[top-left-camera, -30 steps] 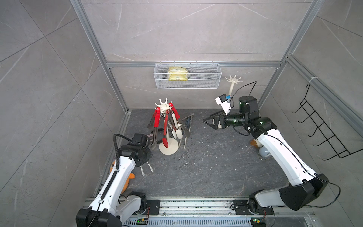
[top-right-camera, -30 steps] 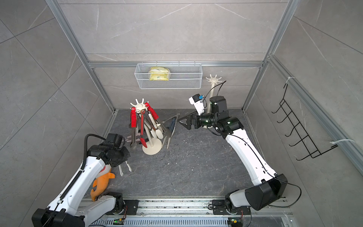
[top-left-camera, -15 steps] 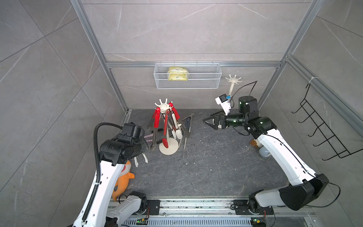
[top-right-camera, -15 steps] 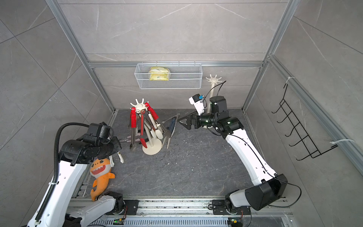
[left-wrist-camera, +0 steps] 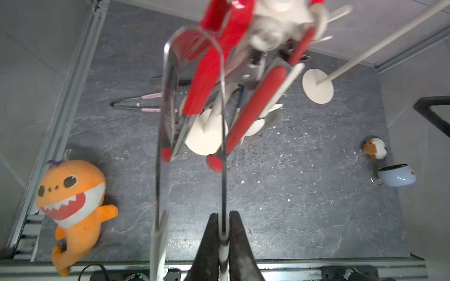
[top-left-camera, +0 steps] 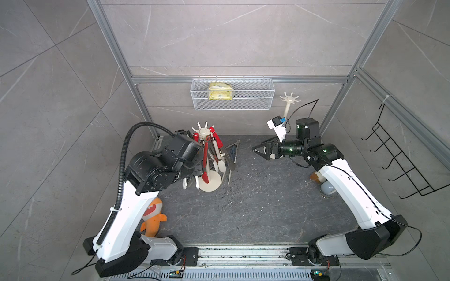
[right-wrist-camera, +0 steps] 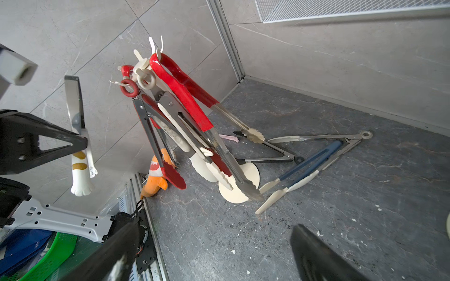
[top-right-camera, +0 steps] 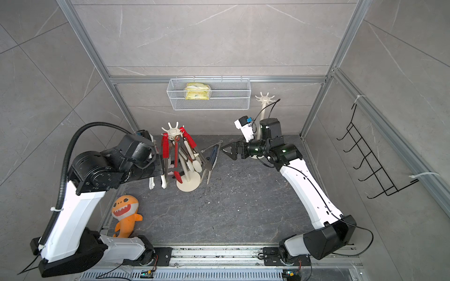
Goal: Hang food tongs on kitchen utensil racks
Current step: Place the food tongs at the center of the board.
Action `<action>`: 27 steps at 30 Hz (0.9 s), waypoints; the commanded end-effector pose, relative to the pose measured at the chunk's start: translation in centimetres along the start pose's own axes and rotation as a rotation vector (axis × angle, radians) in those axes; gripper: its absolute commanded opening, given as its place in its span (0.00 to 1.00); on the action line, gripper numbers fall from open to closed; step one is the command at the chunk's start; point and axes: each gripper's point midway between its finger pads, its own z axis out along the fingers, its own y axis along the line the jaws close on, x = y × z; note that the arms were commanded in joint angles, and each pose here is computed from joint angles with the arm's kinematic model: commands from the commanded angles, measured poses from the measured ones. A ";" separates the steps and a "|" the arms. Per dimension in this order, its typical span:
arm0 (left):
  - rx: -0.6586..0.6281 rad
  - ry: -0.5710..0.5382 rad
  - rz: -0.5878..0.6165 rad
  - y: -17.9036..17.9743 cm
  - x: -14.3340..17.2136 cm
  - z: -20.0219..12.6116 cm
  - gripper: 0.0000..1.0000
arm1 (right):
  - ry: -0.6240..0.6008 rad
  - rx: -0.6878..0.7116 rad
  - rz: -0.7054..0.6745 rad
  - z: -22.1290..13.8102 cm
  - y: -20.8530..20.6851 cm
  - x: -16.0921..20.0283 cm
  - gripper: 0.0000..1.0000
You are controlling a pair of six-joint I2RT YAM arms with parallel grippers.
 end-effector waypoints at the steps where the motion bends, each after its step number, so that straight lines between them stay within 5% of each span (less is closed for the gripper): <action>1: -0.027 0.033 0.013 -0.6 1.0 -0.6 0.04 | 0.012 0.038 -0.014 -0.5 -0.2 0.0 1.00; 10: 0.174 0.139 0.044 -11.4 3.5 3.0 0.05 | 0.023 0.150 0.044 -1.3 -2.6 0.6 1.00; 15: 0.261 0.221 0.022 -15.9 5.8 6.6 0.03 | 0.034 0.337 0.129 -3.3 -6.4 1.9 1.00; 27: 0.230 0.424 0.088 -19.9 13.3 16.0 0.02 | 0.000 0.583 0.300 -7.2 -14.7 6.1 1.00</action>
